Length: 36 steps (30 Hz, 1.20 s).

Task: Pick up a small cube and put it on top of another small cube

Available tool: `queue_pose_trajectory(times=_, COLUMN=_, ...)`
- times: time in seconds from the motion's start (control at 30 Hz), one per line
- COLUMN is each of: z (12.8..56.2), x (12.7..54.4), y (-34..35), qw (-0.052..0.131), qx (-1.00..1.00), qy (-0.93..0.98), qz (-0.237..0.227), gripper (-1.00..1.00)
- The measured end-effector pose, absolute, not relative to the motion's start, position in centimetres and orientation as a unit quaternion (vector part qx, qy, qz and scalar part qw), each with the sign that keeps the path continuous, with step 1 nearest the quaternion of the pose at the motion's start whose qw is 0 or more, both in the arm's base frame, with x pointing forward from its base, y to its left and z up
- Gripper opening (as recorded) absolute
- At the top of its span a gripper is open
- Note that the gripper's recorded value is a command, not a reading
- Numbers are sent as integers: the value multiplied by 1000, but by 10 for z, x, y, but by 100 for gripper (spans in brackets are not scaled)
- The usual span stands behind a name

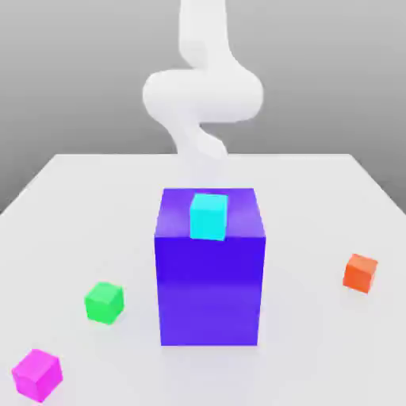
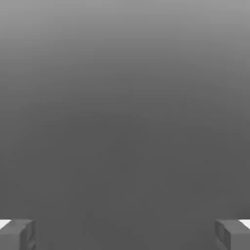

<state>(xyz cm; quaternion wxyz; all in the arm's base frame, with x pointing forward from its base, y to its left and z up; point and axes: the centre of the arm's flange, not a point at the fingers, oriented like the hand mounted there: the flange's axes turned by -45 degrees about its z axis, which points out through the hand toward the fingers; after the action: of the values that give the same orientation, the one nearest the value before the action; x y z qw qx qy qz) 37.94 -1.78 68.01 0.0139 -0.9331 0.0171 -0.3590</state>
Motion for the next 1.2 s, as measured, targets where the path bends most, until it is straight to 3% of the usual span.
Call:
queue_pose_trajectory(times=0.23, z=577, x=455, y=-71, qw=37, qx=-960, qy=55, qz=-273, gripper=0)
queue_pose_trajectory(times=0.5, z=443, x=499, y=-134, qw=44, qx=-977, qy=107, qz=-177, gripper=0)
queue_pose_trajectory(times=0.73, z=320, x=498, y=-194, qw=32, qx=-982, qy=160, qz=-93, gripper=0)
queue_pose_trajectory(times=0.97, z=204, x=464, y=-243, qw=4, qx=-979, qy=201, qz=-11, gripper=0)
queue_pose_trajectory(times=1.1, z=146, x=459, y=-249, qw=-1, qx=-979, qy=206, qz=-1, gripper=0)
queue_pose_trajectory(times=1.13, z=134, x=458, y=-249, qw=0, qx=-979, qy=206, qz=-1, gripper=-100)
queue_pose_trajectory(times=1.2, z=134, x=458, y=-249, qw=0, qx=-979, qy=206, qz=-1, gripper=-100)
